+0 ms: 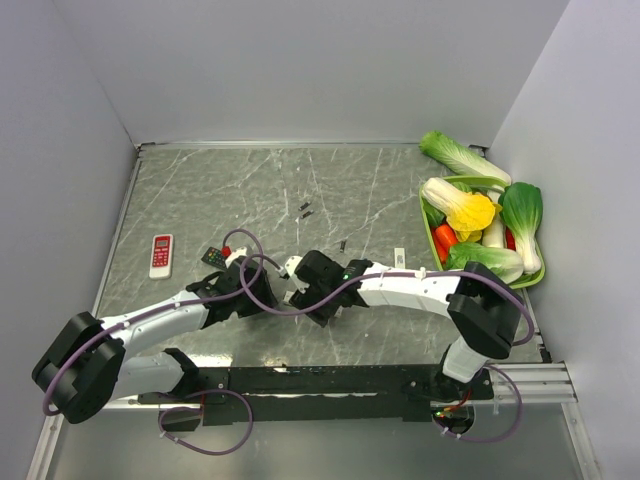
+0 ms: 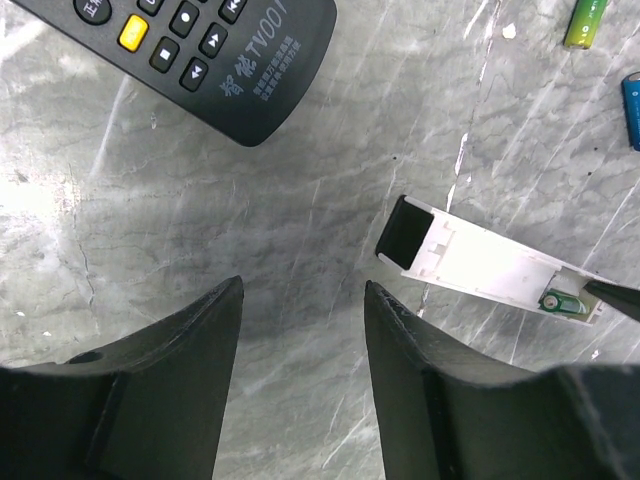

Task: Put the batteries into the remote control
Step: Load the battery into the remote control.

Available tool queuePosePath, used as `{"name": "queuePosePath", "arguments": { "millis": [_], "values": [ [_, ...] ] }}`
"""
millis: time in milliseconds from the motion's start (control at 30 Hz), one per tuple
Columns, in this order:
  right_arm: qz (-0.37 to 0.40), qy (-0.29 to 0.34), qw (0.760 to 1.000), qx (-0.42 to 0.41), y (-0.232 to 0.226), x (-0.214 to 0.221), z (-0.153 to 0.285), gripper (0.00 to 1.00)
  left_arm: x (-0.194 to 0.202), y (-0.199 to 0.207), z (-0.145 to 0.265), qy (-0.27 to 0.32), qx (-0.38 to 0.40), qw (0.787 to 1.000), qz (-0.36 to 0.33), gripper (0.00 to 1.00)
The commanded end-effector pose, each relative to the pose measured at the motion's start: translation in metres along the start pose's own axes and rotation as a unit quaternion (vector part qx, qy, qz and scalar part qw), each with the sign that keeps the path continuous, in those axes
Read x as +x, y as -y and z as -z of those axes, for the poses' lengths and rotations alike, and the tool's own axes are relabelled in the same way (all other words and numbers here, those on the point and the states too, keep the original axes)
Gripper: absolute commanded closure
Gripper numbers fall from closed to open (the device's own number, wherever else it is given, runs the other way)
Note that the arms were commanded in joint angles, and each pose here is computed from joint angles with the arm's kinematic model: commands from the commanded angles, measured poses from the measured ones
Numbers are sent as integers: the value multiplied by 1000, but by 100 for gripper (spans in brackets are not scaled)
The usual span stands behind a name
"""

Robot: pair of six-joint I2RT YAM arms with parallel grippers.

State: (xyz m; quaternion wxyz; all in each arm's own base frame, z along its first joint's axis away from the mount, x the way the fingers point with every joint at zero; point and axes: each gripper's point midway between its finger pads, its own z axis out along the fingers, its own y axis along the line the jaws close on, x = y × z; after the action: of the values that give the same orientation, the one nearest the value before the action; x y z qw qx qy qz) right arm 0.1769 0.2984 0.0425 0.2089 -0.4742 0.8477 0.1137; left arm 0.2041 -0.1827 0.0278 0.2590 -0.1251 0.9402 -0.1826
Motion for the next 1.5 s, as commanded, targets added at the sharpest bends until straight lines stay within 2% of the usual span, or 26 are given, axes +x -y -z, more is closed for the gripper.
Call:
{"name": "queuePosePath", "arguments": {
  "millis": [0,67,133,200,267,300,467,600,833,1000,1167,1467],
  "values": [
    [6,26,999,22,5,-20,21,33,-11,18,7,13,29,999,0,43],
    [-6,36,999,30,8,-22,27,29,-12,20,7,13,32,999,-1,43],
    [-57,55,996,48,15,-24,38,23,-13,22,8,13,35,999,-1,42],
    [-108,63,990,63,25,-22,49,21,-16,27,10,15,41,999,-5,37],
    [-197,63,976,74,37,-13,53,9,-19,30,11,18,46,999,-9,30],
    [-225,82,969,69,40,-17,59,1,-20,31,12,19,46,999,-12,27],
    [-358,116,926,20,35,-4,57,0,-25,37,11,19,48,998,-32,13],
    [-419,112,901,23,33,6,47,0,-22,38,7,8,46,998,-47,13],
    [-460,102,881,48,39,13,33,0,-14,39,-1,-8,32,997,-74,16],
    [-466,90,879,56,39,14,28,3,-12,36,-11,-15,16,996,-84,20],
    [-469,77,877,63,38,18,20,11,-9,34,-16,-20,8,996,-91,25],
    [-469,79,878,53,33,8,15,14,-3,29,-19,-26,-2,995,-97,28]
  ]
}}
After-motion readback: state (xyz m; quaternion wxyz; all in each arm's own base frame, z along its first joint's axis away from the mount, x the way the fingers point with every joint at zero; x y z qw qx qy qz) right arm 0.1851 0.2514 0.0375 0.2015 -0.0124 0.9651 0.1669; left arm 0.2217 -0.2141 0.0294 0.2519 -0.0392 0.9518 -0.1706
